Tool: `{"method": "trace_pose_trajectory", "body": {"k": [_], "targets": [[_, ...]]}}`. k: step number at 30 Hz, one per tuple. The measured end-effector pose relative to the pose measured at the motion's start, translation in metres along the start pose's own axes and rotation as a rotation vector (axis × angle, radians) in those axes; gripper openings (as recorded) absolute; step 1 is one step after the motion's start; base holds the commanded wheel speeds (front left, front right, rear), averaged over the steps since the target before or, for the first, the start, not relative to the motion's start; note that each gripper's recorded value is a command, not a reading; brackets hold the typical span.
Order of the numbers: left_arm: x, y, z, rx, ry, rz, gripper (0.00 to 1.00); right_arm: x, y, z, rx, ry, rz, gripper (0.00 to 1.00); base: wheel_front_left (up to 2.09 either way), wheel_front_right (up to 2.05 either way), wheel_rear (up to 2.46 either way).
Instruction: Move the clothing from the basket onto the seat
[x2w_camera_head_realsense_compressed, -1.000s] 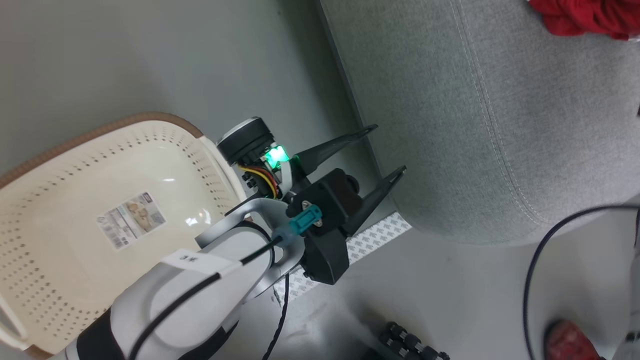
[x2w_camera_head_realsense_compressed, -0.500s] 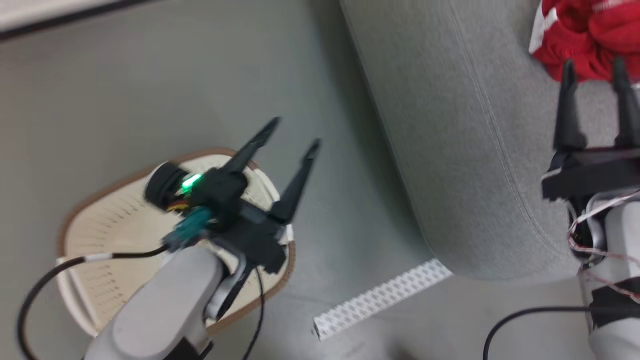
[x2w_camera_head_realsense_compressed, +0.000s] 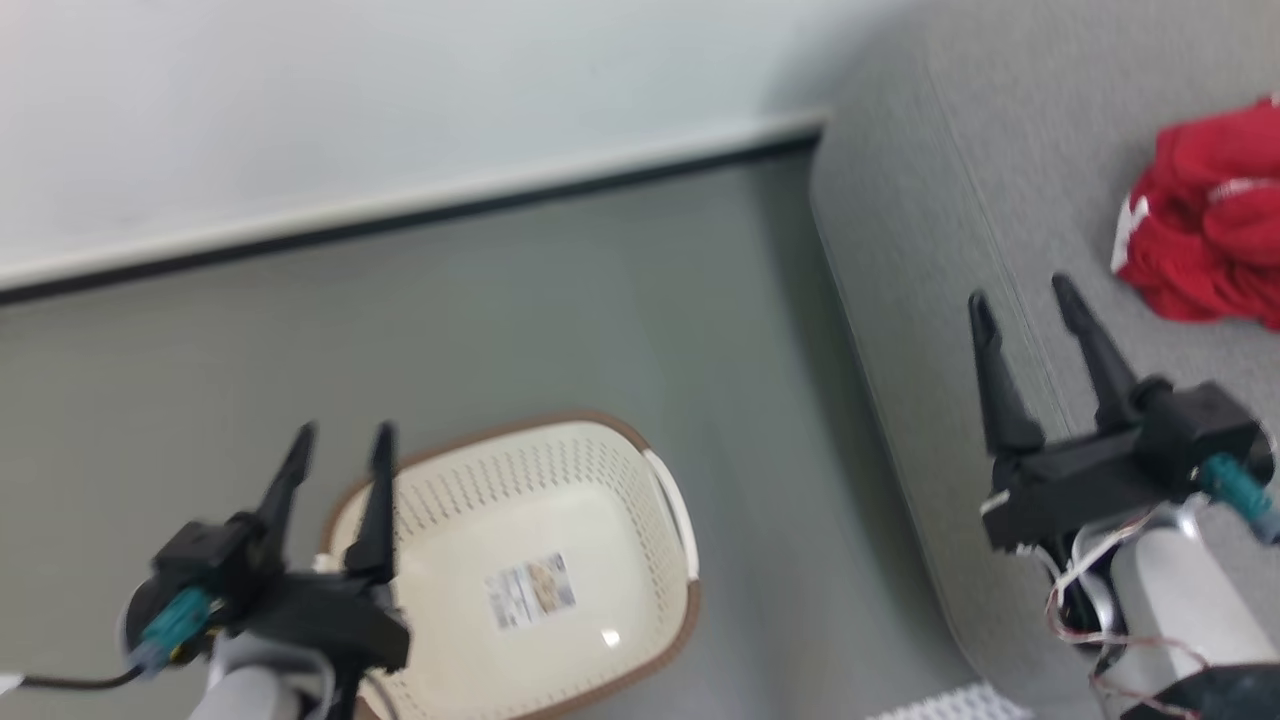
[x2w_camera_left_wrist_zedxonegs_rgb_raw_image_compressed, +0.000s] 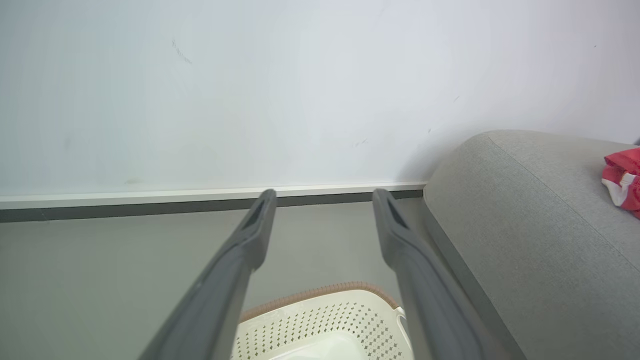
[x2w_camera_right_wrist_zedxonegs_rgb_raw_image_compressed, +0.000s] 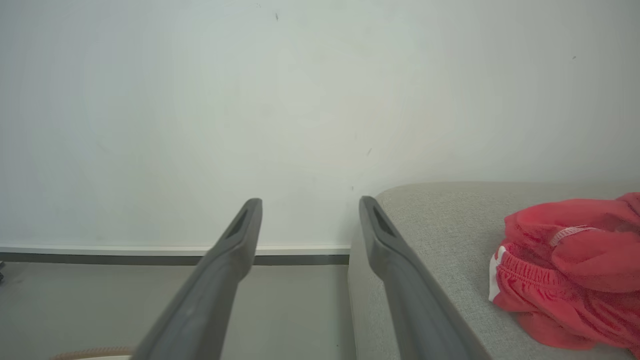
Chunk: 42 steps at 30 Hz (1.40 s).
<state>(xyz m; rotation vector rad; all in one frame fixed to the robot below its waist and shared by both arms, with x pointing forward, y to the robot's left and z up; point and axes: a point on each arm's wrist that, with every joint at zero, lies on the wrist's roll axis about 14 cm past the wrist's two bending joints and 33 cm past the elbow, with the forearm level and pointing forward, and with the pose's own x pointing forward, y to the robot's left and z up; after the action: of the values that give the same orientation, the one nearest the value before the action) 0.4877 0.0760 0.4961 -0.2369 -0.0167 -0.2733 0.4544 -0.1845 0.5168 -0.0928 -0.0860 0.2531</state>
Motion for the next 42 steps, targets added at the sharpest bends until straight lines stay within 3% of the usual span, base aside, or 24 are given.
{"method": "trace_pose_trajectory", "body": {"k": [7, 14, 22, 42], "targets": [[-0.066, 0.045, 0.056, 0.081, -0.131, 0.192, 1.0, -0.022, 0.043, 0.026, 0.036, -0.066, 0.08, 1.0, 0.0, 0.0, 0.0], [-0.129, 0.049, 0.089, 0.157, -0.223, 0.232, 1.0, -0.051, 0.074, 0.045, 0.066, -0.114, 0.135, 1.0, 0.0, 0.0, 0.0], [-0.174, 0.051, 0.099, 0.241, -0.257, 0.246, 1.0, -0.078, 0.084, 0.053, 0.077, -0.141, 0.14, 1.0, 0.0, 0.0, 0.0], [-0.199, 0.044, 0.076, 0.208, -0.212, 0.222, 1.0, -0.106, 0.109, 0.038, 0.097, -0.101, 0.151, 1.0, 0.0, 0.0, 0.0]]}}
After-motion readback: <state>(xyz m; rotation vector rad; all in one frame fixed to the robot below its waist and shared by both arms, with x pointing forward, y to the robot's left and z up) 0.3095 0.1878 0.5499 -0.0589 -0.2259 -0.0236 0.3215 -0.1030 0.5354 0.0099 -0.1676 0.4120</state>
